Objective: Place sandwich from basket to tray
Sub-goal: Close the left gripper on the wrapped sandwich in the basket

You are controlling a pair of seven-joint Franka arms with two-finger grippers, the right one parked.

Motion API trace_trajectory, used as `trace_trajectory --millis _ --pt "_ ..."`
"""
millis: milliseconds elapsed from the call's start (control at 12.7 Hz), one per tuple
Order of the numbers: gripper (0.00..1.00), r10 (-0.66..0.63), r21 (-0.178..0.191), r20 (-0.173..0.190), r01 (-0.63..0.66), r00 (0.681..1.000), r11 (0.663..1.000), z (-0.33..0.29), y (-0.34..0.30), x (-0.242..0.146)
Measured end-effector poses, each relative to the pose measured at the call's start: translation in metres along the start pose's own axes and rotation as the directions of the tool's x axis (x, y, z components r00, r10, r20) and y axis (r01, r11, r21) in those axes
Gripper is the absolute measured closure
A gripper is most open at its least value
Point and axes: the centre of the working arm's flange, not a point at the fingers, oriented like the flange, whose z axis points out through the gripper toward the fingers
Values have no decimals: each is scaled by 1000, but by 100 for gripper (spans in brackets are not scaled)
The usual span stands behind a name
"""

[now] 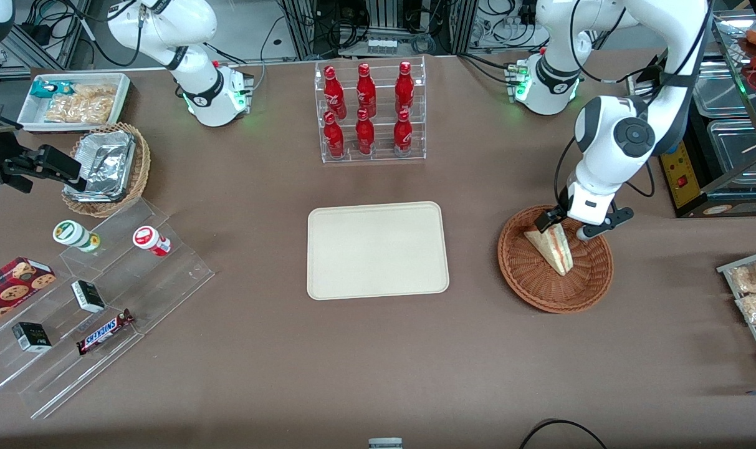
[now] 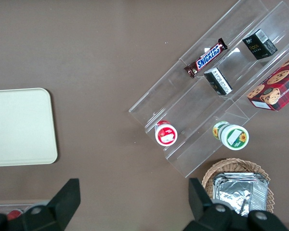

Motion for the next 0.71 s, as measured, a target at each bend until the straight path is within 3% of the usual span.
trace_trajectory --millis 472,630,709 --pt "0 -135 -11 6 135 991 991 42 1 1" --pt "4 -136 -15 6 136 991 991 49 3 3" --pt "15 -136 -18 4 136 991 991 49 4 5"
